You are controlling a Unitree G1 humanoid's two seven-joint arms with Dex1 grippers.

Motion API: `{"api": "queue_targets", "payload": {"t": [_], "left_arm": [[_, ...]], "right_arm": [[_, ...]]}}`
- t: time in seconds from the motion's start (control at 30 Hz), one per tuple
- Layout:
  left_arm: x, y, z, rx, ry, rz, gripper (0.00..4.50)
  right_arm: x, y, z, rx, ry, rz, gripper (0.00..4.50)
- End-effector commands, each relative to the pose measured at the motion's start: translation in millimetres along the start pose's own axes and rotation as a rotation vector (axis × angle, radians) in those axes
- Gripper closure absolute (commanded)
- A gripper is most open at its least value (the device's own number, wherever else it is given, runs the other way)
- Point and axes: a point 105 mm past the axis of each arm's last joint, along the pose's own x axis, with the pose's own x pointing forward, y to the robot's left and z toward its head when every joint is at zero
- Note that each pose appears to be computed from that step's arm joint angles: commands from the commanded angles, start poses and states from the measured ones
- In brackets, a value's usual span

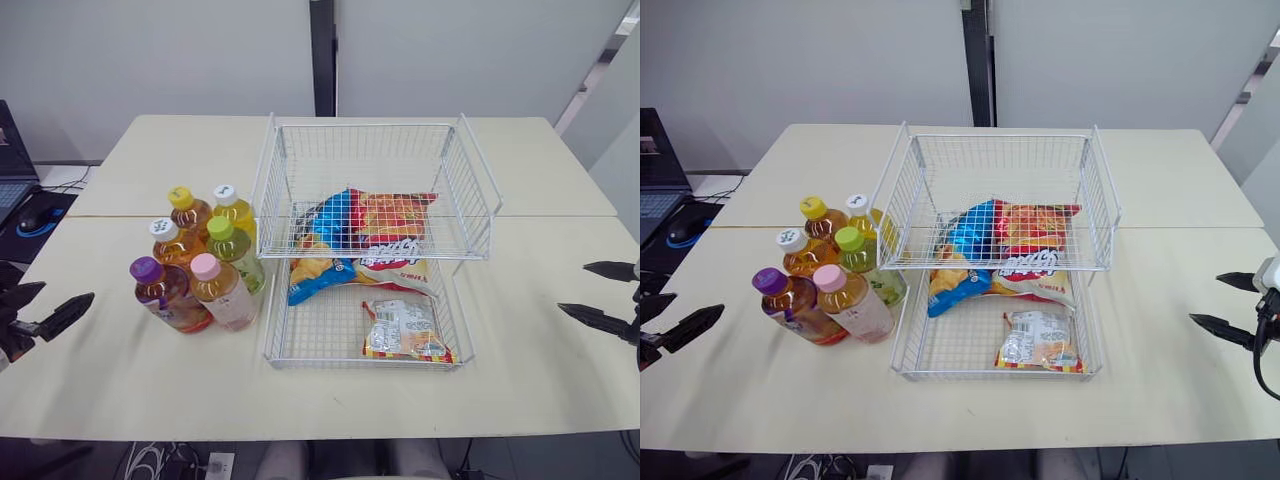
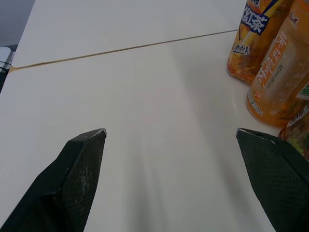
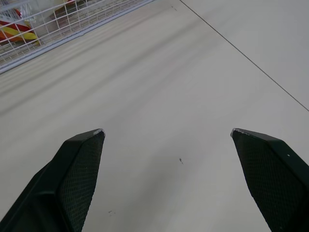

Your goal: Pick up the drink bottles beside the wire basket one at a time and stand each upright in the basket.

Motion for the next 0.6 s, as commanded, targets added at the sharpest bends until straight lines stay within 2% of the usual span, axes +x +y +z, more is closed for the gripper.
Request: {"api": "queue_targets", "payload": {"t": [0.03,0.13,0.3,0.43,0.6], "left_arm": [[2,-2,12,0.016,-0.032,-0.014,0.03],[5,-3,13,0.013,-0.032,-0.02,0.03],[10,-5,17,0.007,-0.042,-0.029,0.03],[14,-8,17,0.002,-0.041,-0.038,0.03],[12,-12,19,0.003,-0.052,-0.045,0.03]], "right_arm": [[-6,3,29,-0.02,-0.107,-0.018,0.0],[-7,13,60,-0.051,-0.23,-0.032,0.0],[-19,46,113,-0.071,-0.399,0.077,0.0],[-26,60,142,-0.082,-0.489,0.144,0.0],[-19,82,181,-0.174,-0.566,0.318,0.0]]}}
